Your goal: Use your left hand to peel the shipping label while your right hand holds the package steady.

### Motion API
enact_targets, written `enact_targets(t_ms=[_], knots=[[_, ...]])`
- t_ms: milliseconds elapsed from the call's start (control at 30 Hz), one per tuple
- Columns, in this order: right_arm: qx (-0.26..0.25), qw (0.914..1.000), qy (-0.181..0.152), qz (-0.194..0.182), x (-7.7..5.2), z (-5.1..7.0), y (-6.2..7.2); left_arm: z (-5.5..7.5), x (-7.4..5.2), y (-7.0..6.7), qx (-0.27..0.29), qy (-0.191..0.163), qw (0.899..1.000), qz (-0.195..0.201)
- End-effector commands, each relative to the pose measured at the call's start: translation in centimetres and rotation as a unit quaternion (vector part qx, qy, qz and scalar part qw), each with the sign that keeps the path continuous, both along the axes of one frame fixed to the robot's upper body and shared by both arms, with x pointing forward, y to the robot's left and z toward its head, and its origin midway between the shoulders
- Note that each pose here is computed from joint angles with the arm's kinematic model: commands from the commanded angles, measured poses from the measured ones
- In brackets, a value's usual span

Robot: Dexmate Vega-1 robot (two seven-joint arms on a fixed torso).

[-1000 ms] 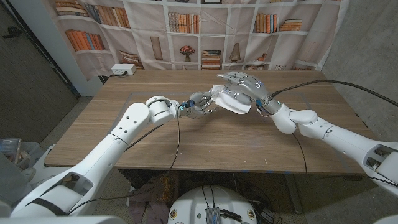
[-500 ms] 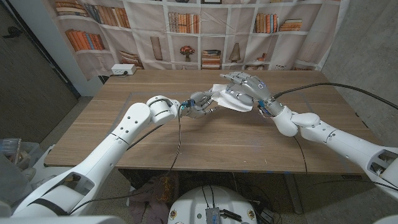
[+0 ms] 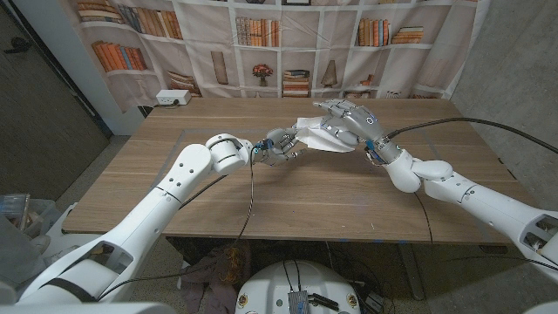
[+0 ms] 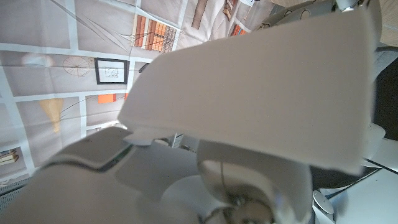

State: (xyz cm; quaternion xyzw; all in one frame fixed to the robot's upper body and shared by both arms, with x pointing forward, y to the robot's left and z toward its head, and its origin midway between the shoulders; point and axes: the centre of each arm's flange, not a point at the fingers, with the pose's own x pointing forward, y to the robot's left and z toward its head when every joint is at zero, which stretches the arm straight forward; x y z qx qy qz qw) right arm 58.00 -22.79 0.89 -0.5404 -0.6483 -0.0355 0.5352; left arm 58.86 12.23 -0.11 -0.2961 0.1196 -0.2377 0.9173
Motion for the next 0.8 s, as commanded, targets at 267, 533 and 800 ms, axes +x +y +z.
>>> enact_targets(t_ms=[267,533,800], knots=[[0.038,0.9988,-0.018,-0.025,-0.9,1.0,-1.8,0.7,0.4,1.9,-0.015,0.0,0.999,0.042],[0.053,0.9975,-0.036,-0.029,-1.9,1.5,-1.6,0.7,1.0,2.9,-0.02,-0.003,0.999,0.045],[0.061,0.9965,-0.042,-0.039,-2.5,1.7,-0.8,0.0,0.7,4.7,-0.023,0.001,0.998,0.053]])
